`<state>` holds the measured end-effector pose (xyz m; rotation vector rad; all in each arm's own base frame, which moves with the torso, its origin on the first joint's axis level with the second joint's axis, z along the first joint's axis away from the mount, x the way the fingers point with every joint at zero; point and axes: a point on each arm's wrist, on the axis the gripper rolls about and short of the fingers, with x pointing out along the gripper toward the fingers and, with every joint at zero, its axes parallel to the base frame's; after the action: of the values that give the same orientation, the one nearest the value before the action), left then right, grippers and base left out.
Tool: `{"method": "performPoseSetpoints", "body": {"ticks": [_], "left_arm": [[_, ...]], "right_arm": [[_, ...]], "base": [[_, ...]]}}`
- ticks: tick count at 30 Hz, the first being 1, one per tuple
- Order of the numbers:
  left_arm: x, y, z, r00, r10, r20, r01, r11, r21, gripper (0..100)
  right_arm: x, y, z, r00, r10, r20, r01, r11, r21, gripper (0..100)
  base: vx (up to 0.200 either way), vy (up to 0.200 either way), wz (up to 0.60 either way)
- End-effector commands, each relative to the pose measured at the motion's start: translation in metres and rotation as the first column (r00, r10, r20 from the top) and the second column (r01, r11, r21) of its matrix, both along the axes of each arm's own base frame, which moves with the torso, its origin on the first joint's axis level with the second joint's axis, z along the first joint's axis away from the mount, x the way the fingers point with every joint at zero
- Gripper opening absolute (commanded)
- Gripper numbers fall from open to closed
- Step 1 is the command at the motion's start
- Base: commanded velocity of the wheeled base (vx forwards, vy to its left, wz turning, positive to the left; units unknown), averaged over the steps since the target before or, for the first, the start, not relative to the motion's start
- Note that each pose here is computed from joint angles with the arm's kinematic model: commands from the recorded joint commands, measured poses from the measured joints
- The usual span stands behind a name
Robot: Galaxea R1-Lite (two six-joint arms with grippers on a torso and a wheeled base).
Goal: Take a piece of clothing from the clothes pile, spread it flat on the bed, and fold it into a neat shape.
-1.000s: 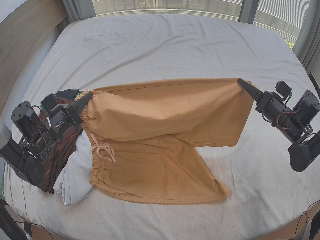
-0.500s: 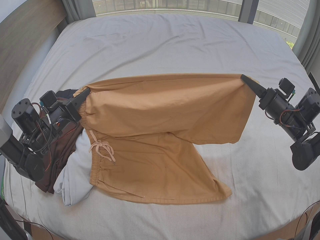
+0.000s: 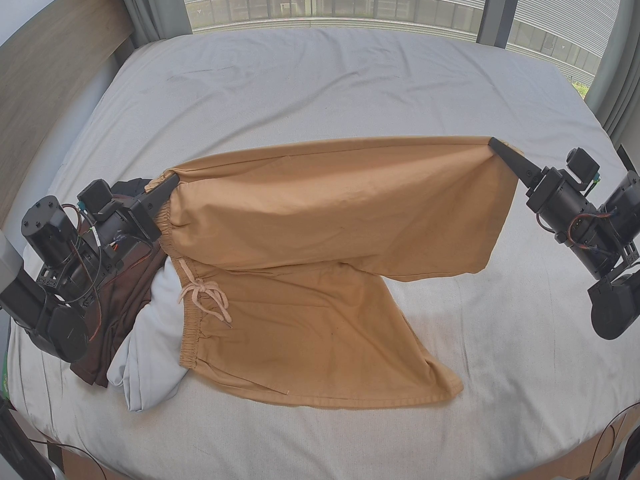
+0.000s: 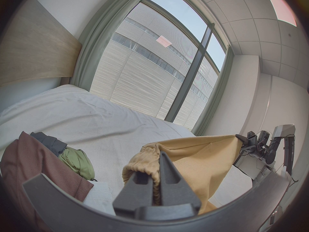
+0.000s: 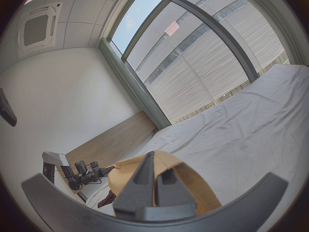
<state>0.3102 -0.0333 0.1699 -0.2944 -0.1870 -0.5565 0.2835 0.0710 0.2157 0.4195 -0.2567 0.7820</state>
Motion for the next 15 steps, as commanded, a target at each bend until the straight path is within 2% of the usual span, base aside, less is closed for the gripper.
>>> {"method": "performPoseSetpoints", "body": {"ticks": [1, 9, 15], "left_arm": [[0.0, 0.0, 0.002, 1.0, 0.002, 0.008, -0.002, 1.0, -0.003, 0], [0.001, 0.001, 0.0, 1.0, 0.004, 0.0, -0.004, 1.0, -0.004, 0], [0.006, -0.001, 0.009, 1.0, -0.007, 0.023, 0.008, 0.999, -0.035, 0]], "right_arm": [[-0.004, -0.001, 0.005, 1.0, -0.001, 0.019, 0.001, 1.0, 0.004, 0], [-0.003, 0.0, 0.001, 1.0, 0.0, 0.002, 0.0, 1.0, 0.001, 0], [0.013, 0.004, -0.018, 0.998, 0.0, -0.057, 0.0, 1.0, -0.012, 0]], "base": [[0.0, 0.0, 0.0], [0.0, 0.0, 0.0], [0.0, 0.0, 0.0]]}}
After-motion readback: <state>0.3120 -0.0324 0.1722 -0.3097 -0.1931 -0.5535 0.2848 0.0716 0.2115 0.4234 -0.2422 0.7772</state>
